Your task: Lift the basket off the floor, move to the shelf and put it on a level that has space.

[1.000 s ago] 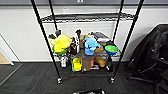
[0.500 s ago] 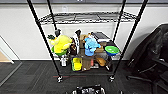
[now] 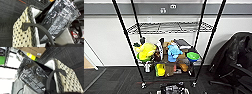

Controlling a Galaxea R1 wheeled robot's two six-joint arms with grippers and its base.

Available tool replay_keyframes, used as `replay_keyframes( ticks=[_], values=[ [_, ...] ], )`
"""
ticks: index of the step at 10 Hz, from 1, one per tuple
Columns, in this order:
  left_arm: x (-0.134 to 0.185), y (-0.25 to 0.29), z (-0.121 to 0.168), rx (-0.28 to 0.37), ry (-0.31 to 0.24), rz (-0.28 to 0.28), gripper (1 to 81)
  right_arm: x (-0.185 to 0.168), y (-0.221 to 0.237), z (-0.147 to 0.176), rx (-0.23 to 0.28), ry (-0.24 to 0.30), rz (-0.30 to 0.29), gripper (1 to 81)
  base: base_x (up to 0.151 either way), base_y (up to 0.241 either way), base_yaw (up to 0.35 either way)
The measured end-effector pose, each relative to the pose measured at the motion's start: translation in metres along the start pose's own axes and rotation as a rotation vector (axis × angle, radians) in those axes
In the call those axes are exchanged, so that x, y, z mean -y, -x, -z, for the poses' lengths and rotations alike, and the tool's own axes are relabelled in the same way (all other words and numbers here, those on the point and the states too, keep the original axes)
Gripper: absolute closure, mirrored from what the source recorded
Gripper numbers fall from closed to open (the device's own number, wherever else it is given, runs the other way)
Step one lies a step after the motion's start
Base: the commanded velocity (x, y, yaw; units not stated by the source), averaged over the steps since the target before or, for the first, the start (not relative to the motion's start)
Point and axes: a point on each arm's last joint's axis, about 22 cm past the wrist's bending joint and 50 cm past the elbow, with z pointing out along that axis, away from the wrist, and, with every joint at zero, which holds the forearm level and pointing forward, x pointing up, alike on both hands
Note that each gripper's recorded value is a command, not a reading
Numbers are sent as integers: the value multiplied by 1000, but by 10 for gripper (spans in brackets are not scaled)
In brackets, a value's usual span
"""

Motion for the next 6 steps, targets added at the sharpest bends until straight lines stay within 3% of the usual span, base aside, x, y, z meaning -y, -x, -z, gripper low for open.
replay_keyframes(
  ticks=[6],
  values=[
    [-25, 2, 48, 29, -9, 43, 811, 44, 3, 23, 44, -4, -27, 811, 0, 0, 0]
  ],
)
